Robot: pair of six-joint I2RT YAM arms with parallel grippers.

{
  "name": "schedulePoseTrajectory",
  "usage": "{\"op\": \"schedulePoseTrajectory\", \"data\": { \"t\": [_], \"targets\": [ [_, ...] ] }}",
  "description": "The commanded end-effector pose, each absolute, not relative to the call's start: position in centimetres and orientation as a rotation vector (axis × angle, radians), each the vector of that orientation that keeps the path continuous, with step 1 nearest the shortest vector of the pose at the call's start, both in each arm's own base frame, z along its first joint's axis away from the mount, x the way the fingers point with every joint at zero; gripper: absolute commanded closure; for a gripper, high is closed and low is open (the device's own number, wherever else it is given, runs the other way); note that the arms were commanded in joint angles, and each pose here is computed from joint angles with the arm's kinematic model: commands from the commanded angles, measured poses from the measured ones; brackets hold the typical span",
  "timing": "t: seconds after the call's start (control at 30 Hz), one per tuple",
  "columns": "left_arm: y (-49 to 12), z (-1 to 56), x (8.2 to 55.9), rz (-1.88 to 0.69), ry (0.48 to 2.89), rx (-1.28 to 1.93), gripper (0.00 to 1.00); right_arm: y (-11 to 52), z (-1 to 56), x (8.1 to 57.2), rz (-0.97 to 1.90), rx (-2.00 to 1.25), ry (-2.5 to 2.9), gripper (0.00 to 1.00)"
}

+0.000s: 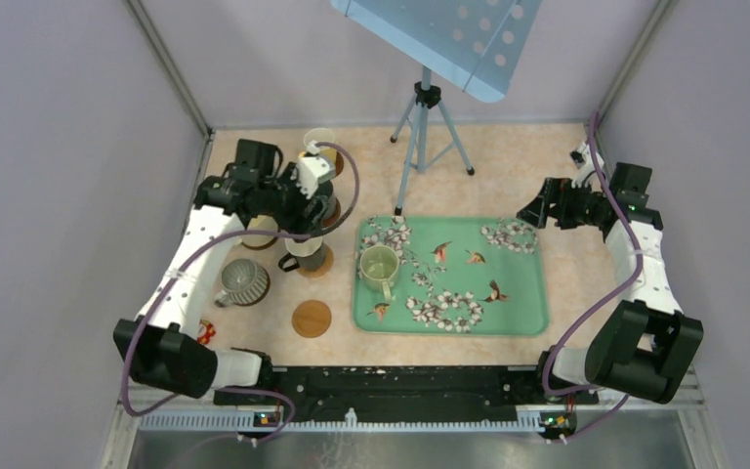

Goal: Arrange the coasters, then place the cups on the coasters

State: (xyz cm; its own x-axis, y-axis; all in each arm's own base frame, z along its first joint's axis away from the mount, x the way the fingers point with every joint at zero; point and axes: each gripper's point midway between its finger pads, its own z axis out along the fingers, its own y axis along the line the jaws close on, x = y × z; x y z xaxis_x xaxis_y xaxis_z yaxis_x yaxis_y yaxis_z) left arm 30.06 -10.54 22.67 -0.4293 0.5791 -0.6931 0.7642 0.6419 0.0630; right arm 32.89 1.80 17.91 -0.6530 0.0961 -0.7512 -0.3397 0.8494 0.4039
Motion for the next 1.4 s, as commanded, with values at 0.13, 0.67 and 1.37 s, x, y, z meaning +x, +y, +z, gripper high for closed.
{"op": "schedulePoseTrajectory", "data": {
  "t": [0.13, 0.67, 1.37],
  "targets": [
    [-20.6, 20.5, 24.7, -0.554, 2.17, 1.347, 0.2, 1.9, 18.4, 33.3, 0.658, -0.204, 2.171, 0.04],
    [-24.8, 12.9, 20.2, -0.473, 2.511, 1.013, 0.01, 1.8, 18.2, 33.4, 0.647, -0.2, 2.177, 0.04],
    [-27.4, 10.9, 22.9, -0.47, 2.515, 0.947, 0.01, 1.7, 17.9, 33.5, 0.651, -0.2, 2.189, 0.04]
  ]
}}
